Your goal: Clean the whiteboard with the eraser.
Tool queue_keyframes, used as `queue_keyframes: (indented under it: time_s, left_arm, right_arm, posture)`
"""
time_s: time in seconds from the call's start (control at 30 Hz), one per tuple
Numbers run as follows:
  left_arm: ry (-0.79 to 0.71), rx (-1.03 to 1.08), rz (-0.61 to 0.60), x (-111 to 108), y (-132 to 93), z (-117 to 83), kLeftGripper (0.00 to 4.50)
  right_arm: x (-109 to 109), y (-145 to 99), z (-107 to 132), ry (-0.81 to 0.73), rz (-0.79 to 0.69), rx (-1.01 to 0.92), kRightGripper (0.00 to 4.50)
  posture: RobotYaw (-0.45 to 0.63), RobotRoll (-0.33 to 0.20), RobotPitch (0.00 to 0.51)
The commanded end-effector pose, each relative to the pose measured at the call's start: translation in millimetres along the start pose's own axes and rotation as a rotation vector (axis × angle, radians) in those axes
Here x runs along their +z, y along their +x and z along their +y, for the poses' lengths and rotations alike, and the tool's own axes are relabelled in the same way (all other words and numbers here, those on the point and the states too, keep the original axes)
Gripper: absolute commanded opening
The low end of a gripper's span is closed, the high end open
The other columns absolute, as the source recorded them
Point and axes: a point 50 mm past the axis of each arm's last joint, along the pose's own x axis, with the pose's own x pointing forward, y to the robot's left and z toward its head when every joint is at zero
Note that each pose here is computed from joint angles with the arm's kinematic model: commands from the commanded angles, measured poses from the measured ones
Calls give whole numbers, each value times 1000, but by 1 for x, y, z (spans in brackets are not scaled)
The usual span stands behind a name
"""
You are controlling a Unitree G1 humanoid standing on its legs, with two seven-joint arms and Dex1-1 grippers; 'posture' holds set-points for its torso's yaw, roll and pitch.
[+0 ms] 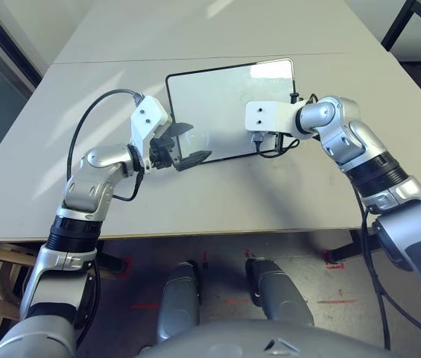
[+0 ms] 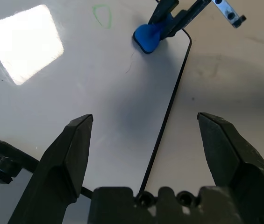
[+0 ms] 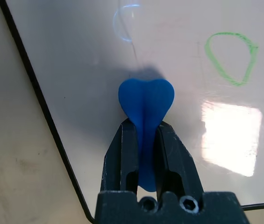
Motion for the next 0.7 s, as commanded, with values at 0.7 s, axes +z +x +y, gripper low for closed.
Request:
queue_keyframes:
  time_s: [0.7]
  left_arm:
    - [12, 14, 7, 1, -3, 3, 4500]
  right_arm:
    - [-4, -21, -50, -138, 77, -80, 252]
  posture:
    - [-97, 0, 142]
